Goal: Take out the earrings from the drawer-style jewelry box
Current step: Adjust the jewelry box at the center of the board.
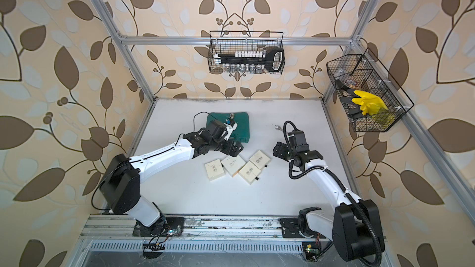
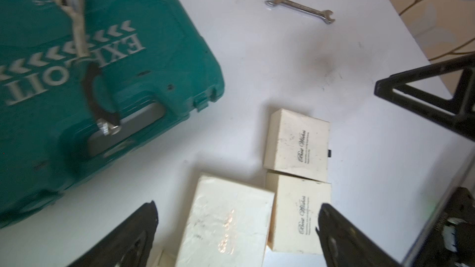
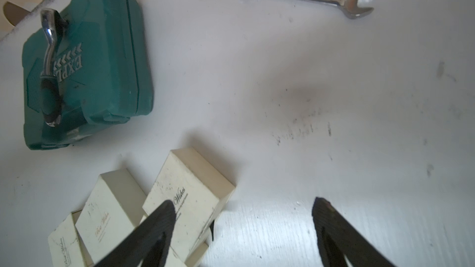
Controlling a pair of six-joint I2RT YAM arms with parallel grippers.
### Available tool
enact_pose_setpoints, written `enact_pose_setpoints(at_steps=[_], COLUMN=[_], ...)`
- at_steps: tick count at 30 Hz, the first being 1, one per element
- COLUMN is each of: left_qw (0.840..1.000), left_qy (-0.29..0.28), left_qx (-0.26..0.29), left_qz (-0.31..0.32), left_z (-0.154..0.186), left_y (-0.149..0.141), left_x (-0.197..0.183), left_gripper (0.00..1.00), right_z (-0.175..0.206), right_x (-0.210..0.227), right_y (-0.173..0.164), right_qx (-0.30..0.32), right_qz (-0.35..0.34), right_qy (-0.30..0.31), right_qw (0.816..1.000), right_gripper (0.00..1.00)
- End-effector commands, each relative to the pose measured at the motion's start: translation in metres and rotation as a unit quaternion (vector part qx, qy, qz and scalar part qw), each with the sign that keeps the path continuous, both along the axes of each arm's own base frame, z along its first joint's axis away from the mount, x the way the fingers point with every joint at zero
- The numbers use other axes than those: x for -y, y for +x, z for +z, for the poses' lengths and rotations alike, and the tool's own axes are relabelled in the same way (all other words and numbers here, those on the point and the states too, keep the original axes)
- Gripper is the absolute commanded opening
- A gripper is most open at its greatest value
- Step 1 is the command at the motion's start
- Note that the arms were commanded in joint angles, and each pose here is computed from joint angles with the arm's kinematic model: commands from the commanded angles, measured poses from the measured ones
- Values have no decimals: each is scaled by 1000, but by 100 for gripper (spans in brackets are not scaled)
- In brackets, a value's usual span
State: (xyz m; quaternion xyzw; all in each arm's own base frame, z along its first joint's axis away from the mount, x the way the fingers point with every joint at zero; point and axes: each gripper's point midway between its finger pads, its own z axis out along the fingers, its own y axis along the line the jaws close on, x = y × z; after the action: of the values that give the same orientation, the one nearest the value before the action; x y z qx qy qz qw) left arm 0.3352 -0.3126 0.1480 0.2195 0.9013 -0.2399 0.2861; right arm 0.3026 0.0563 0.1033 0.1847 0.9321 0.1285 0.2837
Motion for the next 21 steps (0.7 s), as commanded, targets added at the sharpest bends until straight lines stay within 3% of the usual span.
enact_pose_setpoints(at_steps=[1,5,12,21], left_qw=[996,993,991,983], left_qy=[-46,-43,-44,-54], left_qx=[-37,-73,-101,-159], left_qz=[-61,-86,-70,-77], left_z=[8,-5,-32,-61], left_y=[2,11,23,4], left_x=[35,68,88,96], left_gripper=[99,99,99,99], right_z=[-17,-30,-52,-66], right_x=[10,11,4,-12], right_y=[-26,-30,-30,-21], right_qx=[-54,-80,-123,-144], right_qz=[-18,-19,-4,17], right_qy=[-18,-24,-17,4], right_qw=[998,996,992,989], right_gripper=[86,86,86,86])
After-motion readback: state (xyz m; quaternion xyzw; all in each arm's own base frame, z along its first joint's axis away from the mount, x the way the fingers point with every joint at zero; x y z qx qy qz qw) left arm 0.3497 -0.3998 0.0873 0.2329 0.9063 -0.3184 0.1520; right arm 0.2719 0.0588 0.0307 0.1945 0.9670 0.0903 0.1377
